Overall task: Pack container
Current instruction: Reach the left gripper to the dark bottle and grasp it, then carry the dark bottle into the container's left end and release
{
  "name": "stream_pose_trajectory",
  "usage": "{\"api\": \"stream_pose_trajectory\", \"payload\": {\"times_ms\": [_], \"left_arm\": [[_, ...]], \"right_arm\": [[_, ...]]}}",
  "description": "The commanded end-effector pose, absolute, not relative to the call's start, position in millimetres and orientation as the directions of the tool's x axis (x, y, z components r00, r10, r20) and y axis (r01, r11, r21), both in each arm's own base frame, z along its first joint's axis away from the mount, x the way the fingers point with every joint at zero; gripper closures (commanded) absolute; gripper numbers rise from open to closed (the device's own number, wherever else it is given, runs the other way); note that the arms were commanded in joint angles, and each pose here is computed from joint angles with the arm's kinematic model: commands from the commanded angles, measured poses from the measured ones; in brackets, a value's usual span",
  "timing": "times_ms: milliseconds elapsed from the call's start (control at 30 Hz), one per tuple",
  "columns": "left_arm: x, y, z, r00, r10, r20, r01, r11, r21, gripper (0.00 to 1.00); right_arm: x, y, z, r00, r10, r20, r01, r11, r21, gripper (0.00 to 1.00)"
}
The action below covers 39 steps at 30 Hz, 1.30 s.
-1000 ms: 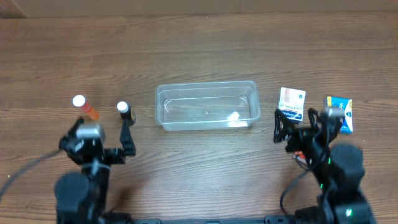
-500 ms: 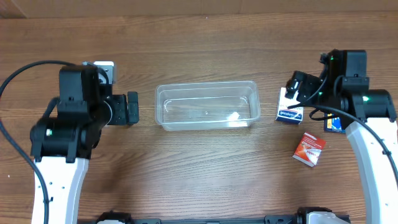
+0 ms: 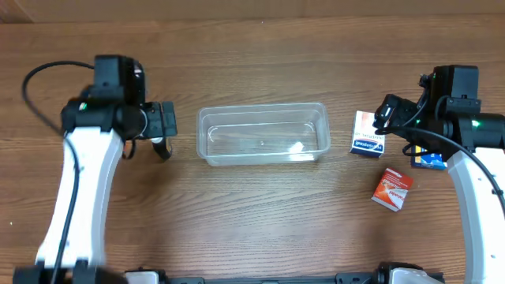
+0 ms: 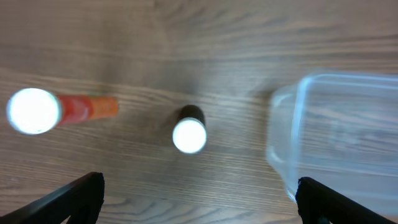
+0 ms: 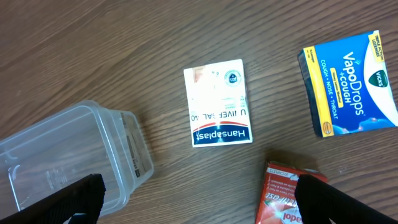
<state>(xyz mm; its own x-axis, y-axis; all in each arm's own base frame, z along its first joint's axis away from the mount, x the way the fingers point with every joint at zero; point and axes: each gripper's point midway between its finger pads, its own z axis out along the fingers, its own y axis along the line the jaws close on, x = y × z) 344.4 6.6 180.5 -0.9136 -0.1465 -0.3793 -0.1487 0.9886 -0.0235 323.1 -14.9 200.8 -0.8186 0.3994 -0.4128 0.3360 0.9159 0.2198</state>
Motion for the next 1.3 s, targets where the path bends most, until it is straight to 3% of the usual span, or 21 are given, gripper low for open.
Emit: {"api": "stream_pose_trajectory", "payload": {"times_ms": [0,233,333,467,567,767,900,1067,1267], "left_arm": [[356,14,141,-0.944,-0.178,-0.276,-0.187,0.982,0.005,0.00],[365,15,85,-0.973,-0.179,-0.146,-0.185,0.982,0.028,0.03],[367,15,81,-0.973,-0.179,-0.144,-0.185,0.982,0.028,0.17],[367,14,81,-0.974,-0.176,-0.144,-0.182,0.983,0.028,0.51],[366,11,81,-0.975,-0.175,-0.139,-0.180,0.984,0.017,0.63],[364,9,81,-0.976,-0.176,-0.129,-0.178,0.984,0.004,0.72],[366,9,82,-0.975,-0.177,-0.134,-0.179,0.984,0.003,0.96],[377,8,114,-0.961,-0.216,-0.175,-0.216,0.976,-0.014,0.96],[383,-33,214,-0.931,-0.177,-0.319,-0.146,0.982,-0.117,0.96]], "right_arm": [[326,-17,210,-0.809,0.397,-0.434,0.335,0.917,0.216,0.00],[330,-18,191,-0.835,0.400,-0.378,0.348,0.916,0.200,0.00],[332,-18,186,-0.841,0.400,-0.364,0.352,0.916,0.195,0.00],[332,-18,185,-0.842,0.401,-0.363,0.352,0.916,0.195,0.00],[332,-18,185,-0.842,0.401,-0.363,0.352,0.916,0.195,0.00],[332,-18,185,-0.841,0.401,-0.363,0.352,0.916,0.195,0.00],[332,-18,185,-0.841,0.401,-0.363,0.352,0.916,0.195,0.00],[332,-18,185,-0.841,0.401,-0.363,0.352,0.916,0.195,0.00],[332,-18,185,-0.842,0.400,-0.363,0.352,0.916,0.195,0.00]]}}
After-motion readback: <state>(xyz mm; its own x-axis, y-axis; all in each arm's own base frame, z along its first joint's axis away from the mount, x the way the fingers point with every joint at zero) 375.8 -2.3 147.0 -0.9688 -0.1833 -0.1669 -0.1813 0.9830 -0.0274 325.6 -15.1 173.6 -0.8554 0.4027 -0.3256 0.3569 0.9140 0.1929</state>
